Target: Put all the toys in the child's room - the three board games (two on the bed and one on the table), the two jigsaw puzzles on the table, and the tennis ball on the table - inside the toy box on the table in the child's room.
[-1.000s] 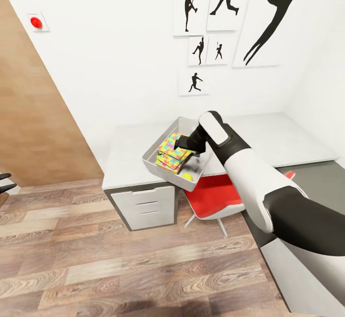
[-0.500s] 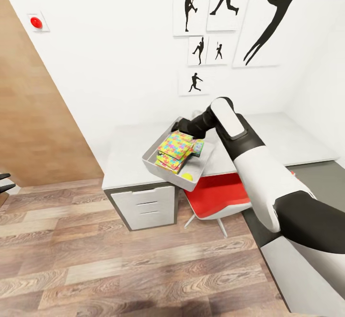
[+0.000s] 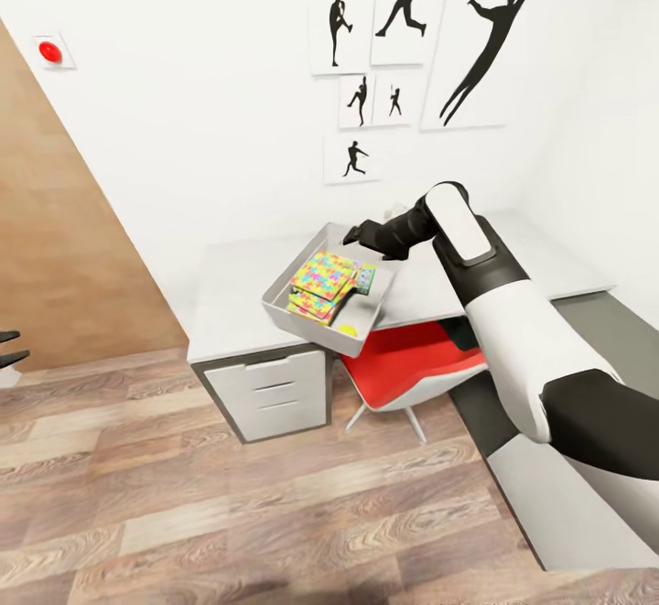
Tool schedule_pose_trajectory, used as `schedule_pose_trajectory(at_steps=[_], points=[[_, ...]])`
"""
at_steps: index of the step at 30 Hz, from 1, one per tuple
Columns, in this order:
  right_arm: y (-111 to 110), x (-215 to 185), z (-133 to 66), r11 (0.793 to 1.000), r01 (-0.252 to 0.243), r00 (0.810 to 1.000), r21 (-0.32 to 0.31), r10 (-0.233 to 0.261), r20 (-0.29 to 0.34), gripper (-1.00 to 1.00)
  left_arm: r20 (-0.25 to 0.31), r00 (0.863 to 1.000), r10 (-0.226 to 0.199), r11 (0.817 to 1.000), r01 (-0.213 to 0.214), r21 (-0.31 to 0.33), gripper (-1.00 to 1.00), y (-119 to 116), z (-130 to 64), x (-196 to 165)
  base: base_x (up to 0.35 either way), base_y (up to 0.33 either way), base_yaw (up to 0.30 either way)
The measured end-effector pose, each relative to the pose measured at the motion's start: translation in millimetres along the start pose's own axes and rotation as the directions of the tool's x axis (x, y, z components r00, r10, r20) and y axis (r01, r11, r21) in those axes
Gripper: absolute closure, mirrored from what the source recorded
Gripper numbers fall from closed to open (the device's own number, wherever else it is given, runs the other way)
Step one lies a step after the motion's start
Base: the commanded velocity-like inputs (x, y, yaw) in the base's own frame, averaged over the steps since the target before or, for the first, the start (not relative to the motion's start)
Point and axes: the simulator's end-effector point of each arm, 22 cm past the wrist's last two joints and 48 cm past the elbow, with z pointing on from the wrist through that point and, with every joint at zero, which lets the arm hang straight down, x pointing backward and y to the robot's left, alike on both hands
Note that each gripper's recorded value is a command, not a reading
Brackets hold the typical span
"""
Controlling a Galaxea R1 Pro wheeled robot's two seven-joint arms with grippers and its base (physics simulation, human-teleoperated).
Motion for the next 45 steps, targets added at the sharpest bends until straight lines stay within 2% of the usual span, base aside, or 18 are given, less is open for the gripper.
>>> schedule_pose_trajectory(at_steps=[13,29,45], points=[[0.3,1.8,-6.2,1.000,-0.006,1.000,-0.001,0.006,0.003,-1.00,0.008,1.000,0.011,1.000,-0.011,0.008,-1.00,-7.8,-3.5,-3.6,-0.047,0.074,-0.207],[1.7,-2.1,-18.2,1.000,-0.002,1.000,0.004,0.002,0.017,-1.00,0.021,0.999,0.025,0.999,-0.025,0.020,-1.00,-18.0,-8.7,-8.1,-0.067,0.193,-0.209],[8.0,-9.3,-32.3,1.000,0.006,0.999,0.002,-0.006,0.038,-1.00,0.033,0.999,0.037,0.999,-0.038,0.029,-1.00,-27.5,-13.9,-12.4,-0.035,0.101,-0.209]])
